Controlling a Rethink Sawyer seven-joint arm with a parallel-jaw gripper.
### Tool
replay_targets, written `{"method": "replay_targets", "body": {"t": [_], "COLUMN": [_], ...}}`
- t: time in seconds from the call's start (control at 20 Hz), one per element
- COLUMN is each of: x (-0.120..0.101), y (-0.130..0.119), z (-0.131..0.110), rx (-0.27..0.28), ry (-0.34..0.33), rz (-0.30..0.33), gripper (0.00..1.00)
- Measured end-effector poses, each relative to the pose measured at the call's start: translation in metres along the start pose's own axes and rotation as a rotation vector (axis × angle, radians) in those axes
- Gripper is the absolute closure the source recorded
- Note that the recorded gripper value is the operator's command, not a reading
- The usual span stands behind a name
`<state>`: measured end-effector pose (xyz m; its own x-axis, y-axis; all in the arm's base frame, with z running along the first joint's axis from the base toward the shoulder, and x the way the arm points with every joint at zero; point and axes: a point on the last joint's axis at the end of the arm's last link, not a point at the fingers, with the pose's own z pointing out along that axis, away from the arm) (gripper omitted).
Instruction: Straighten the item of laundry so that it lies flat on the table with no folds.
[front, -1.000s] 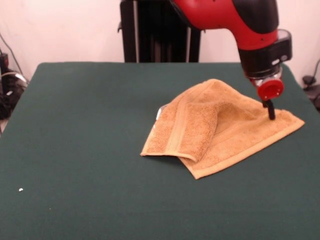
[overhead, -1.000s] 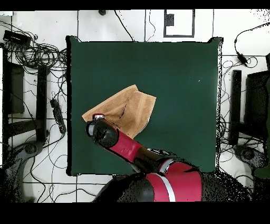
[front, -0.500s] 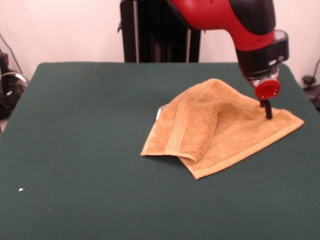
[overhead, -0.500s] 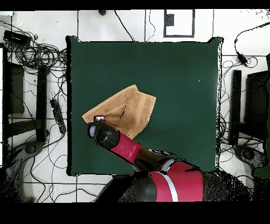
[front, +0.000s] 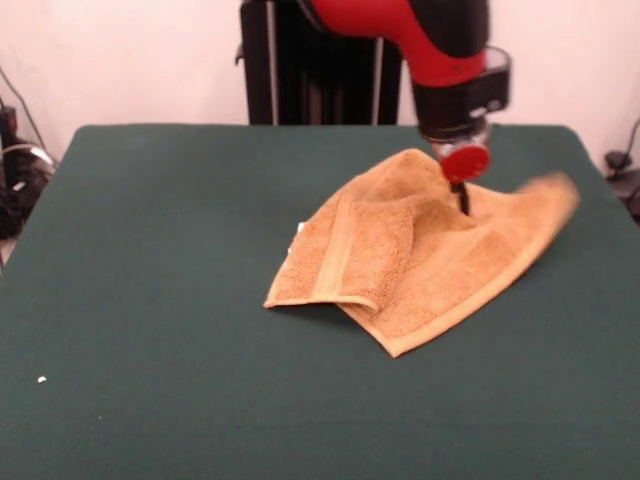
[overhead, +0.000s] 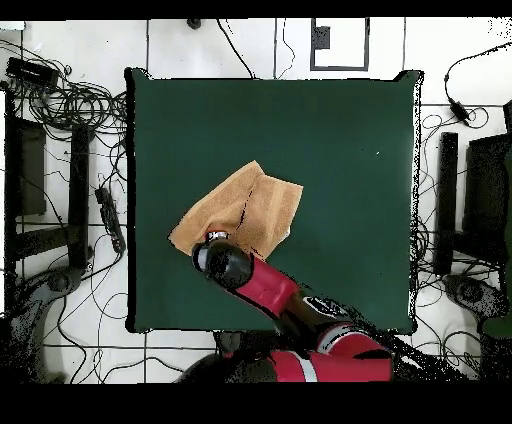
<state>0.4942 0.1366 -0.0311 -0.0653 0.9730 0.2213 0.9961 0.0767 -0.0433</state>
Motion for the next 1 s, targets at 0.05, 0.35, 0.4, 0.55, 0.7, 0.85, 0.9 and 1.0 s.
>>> {"method": "replay_targets", "body": {"t": [0.05, 0.35, 0.4, 0.55, 0.7, 0.85, 0.9, 1.0], "x": [-0.008, -0.060, -0.066, -0.086, -0.095, -0.100, -0.101, -0.105], "y": [-0.003, -0.021, -0.022, -0.030, -0.035, -0.039, -0.039, -0.043], "z": [-0.003, -0.019, -0.020, -0.022, -0.024, -0.024, -0.024, -0.023], "rx": [0.012, 0.056, 0.056, 0.061, 0.065, 0.067, 0.067, 0.072], "ry": [-0.006, -0.056, -0.064, -0.090, -0.098, -0.098, -0.098, -0.096], "rz": [-0.005, -0.021, -0.023, -0.036, -0.050, -0.059, -0.060, -0.067], "gripper": [0.00, 0.00, 0.00, 0.00, 0.00, 0.00, 0.00, 0.00]}}
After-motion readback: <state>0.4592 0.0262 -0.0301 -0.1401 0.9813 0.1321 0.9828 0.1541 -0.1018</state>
